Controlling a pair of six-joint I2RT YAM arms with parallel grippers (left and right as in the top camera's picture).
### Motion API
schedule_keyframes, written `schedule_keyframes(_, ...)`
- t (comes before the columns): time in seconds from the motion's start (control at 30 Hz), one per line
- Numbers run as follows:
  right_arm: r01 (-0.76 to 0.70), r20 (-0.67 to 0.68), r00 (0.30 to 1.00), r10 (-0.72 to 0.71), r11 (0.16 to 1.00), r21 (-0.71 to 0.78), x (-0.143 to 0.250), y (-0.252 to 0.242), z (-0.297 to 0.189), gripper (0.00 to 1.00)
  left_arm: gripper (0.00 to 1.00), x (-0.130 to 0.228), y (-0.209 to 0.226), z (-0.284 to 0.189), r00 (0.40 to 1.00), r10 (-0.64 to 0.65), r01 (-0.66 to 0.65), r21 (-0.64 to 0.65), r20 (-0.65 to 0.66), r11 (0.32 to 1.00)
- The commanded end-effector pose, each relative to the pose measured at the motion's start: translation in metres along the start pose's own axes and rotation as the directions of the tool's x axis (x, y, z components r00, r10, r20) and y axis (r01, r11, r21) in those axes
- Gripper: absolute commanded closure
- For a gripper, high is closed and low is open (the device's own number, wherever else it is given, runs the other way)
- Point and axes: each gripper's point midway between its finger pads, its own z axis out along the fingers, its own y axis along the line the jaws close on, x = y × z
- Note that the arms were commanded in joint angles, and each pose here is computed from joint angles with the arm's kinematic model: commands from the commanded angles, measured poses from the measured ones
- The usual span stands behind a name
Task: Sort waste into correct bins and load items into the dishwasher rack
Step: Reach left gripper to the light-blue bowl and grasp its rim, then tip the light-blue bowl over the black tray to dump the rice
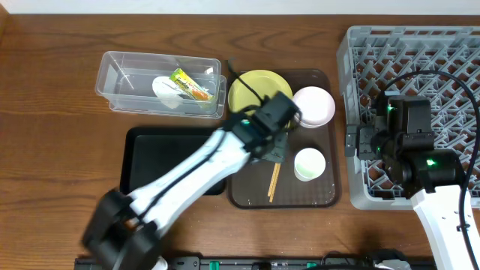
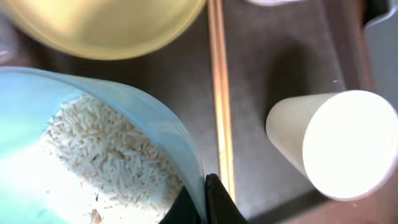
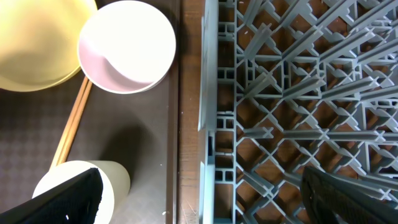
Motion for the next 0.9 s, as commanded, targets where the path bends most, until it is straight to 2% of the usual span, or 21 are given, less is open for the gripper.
schedule_keyframes(0.0, -0.004, 0.018, 1.000, 0.004, 1.000, -0.006, -0.006, 0.001, -0.004, 0.01, 0.94, -0.006, 0.038, -0.026, 0.991, -0.132, 0.132, -0.030, 0.020, 0.991)
schedule_keyframes(0.13, -0.004, 0.018, 1.000, 0.004, 1.000, -0.006, -0.006, 0.001, -0.004, 0.01, 0.94, -0.002, 0.067, -0.032, 0.969, -0.238, 0.241, 0.045, -0.064, 0.970)
schedule_keyframes(0.3, -0.004, 0.018, 1.000, 0.004, 1.000, -0.006, -0.006, 0.001, -0.004, 0.01, 0.94, 0.003, 0.081, -0.034, 0.954, -0.255, 0.293, 0.308, -0.160, 0.905)
schedule_keyframes(0.43, -0.003, 0.018, 1.000, 0.003, 1.000, -0.006, -0.006, 0.001, -0.004, 0.01, 0.94, 0.015, 0.099, -0.033, 0.931, -0.302, 0.365, 0.474, -0.206, 0.801)
schedule_keyframes(0.6, -0.004, 0.018, 1.000, 0.004, 1.000, -0.006, -0.006, 0.001, -0.004, 0.01, 0.94, 0.027, 0.119, -0.034, 0.899, -0.379, 0.422, 0.658, -0.218, 0.623)
schedule_keyframes(0.87, -0.003, 0.016, 1.000, 0.004, 1.000, -0.006, -0.006, 0.001, -0.004, 0.01, 0.94, 0.033, 0.142, -0.036, 0.822, -0.501, 0.482, 0.800, -0.272, 0.358)
